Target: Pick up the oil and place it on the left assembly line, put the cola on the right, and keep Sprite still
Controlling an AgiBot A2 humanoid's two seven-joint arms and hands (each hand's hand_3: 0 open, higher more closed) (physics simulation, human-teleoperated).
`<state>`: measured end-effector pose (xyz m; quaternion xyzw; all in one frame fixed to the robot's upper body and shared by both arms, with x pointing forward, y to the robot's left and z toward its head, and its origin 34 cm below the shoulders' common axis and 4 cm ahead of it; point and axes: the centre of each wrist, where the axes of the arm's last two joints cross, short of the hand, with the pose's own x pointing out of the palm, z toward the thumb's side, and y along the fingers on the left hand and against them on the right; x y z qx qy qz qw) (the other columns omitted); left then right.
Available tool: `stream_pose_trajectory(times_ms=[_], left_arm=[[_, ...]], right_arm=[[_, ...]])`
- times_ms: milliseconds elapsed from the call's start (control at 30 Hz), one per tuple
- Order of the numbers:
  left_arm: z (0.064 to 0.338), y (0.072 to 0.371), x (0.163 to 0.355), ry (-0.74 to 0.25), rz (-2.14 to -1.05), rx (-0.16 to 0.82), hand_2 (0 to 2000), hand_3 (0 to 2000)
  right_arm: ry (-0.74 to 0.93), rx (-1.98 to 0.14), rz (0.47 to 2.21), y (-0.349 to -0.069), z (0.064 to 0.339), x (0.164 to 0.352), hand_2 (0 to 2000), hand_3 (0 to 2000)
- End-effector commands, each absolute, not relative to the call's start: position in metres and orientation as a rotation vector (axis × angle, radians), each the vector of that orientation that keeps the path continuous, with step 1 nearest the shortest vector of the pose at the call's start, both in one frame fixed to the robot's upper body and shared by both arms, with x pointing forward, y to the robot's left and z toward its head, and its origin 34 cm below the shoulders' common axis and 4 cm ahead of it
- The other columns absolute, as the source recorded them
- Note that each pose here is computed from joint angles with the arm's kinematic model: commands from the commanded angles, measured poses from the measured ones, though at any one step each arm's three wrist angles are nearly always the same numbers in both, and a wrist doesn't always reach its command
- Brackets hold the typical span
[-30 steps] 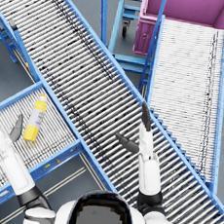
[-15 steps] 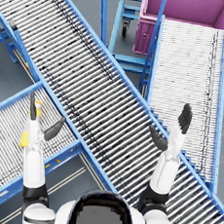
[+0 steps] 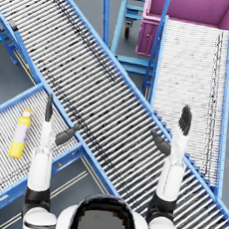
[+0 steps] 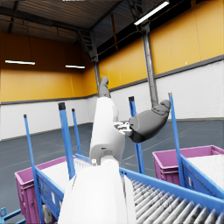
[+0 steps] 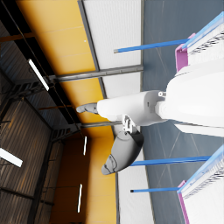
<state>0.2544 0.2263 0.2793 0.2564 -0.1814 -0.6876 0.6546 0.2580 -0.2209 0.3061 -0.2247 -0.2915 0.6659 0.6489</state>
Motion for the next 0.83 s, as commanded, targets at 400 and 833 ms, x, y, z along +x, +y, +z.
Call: stream_pose_trajectory(times_ms=[400, 833], left_arm=[[0.245, 0.208, 0.256, -0.406, -1.721, 0.245, 0, 0], [0.229, 0.201, 0.255, -0.388, -1.776, 0.076, 0, 0]], right_arm=[[-0.480, -0.278, 1.842, -0.205, 0.256, 0.259, 0, 0], [-0.377, -0.136, 1.970, -0.201, 0.229, 0.255, 0, 0]])
